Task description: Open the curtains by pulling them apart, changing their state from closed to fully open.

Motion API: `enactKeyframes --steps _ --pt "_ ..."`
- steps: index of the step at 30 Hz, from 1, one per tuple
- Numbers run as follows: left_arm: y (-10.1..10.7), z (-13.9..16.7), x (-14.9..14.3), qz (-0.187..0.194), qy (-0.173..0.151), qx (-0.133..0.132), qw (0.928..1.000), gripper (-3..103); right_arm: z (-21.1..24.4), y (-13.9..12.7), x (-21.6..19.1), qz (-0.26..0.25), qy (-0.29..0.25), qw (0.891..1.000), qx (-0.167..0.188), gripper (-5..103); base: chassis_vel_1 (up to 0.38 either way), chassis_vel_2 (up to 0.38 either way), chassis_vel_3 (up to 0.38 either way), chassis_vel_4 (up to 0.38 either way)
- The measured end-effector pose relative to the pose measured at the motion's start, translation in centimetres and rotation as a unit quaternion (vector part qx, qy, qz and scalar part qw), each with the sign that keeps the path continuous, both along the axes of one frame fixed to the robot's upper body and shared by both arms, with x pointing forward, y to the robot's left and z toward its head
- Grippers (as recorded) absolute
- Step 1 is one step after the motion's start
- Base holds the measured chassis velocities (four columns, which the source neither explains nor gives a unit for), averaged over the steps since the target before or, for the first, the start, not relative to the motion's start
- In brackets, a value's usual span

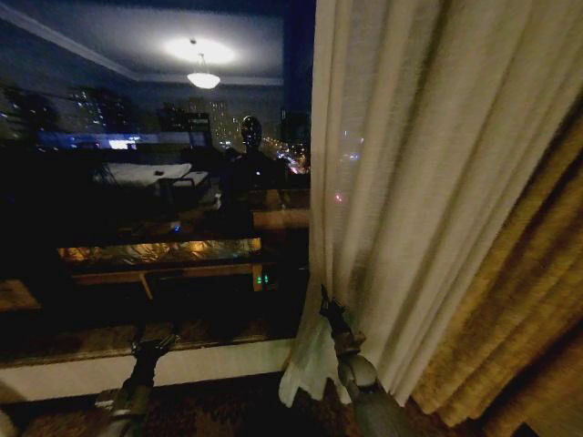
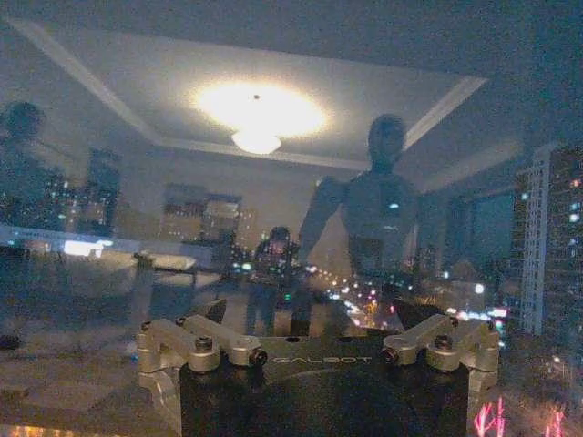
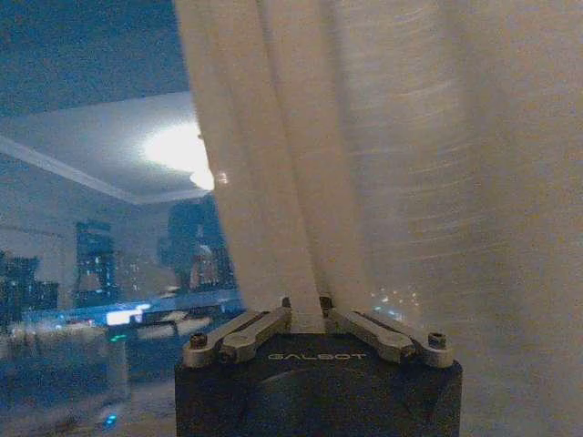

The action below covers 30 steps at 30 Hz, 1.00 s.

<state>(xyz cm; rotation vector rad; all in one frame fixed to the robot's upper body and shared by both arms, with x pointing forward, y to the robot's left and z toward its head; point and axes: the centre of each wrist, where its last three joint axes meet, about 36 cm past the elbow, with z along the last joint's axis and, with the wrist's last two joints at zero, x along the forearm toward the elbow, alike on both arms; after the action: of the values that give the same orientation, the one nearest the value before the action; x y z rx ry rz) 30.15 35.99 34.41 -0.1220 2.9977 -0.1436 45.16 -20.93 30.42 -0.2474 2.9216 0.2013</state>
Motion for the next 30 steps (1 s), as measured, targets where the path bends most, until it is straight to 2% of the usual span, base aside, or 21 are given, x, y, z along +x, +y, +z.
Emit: enactKeyframes --steps 18,23,30 --pt "0.0 0.0 0.0 0.000 0.000 0.000 1.0000 100 -0.4 0.0 0.1 0.002 -0.007 1.000 -0.002 0 -0.351 -0.353 0.352 0.354" --pt "0.0 0.0 0.0 -0.001 0.000 0.000 1.0000 100 -0.6 -0.3 0.0 -0.001 -0.013 1.000 -0.011 0 -0.257 -0.210 0.231 0.224" --pt "0.0 0.0 0.0 0.000 0.000 0.000 1.0000 100 -1.2 0.6 -0.6 0.013 -0.021 0.998 -0.058 0 -0.028 -0.051 0.034 0.024"
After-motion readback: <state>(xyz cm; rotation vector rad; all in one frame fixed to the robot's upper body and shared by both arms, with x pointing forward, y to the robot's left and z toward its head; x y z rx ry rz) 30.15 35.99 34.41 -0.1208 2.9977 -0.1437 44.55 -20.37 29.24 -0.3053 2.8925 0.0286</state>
